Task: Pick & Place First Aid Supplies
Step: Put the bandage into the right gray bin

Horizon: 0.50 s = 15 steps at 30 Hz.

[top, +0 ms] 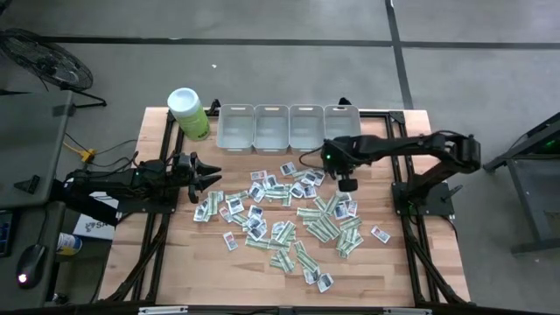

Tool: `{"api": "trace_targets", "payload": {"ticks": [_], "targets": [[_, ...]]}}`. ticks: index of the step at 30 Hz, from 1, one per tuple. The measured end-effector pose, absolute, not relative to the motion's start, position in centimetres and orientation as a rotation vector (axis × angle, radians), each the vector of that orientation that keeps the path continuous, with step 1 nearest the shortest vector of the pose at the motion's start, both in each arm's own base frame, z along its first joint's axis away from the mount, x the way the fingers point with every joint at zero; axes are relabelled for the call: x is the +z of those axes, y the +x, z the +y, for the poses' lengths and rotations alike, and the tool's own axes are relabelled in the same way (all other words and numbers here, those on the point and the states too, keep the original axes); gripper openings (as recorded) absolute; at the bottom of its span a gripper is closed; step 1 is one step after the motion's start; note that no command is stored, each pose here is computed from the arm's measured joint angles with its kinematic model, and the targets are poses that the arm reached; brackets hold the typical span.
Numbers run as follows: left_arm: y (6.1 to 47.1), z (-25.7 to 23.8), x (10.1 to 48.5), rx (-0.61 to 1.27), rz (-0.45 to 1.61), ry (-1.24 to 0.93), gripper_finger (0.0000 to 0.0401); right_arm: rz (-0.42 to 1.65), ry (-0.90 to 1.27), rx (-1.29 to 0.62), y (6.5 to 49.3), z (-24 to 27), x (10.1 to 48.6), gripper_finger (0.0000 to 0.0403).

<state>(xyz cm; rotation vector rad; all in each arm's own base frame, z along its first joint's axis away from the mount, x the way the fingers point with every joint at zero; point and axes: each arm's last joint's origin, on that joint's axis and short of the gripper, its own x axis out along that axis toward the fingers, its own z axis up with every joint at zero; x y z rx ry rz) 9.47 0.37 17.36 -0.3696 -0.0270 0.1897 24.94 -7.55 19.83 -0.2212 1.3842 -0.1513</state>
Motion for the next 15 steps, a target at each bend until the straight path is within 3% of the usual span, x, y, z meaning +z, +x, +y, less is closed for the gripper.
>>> {"api": "trace_targets", "payload": {"ticks": [8,15], "targets": [[9.5,0.4,17.4,0.19,-0.027,-0.37,0.015,1.313,-0.382,-0.292,25.2,-9.2,25.6,0.0002],[9.5,0.4,17.4,0.19,-0.027,-0.37,0.015,1.251,-0.407,-0.389,24.7,-13.1,26.3,0.0003]]}}
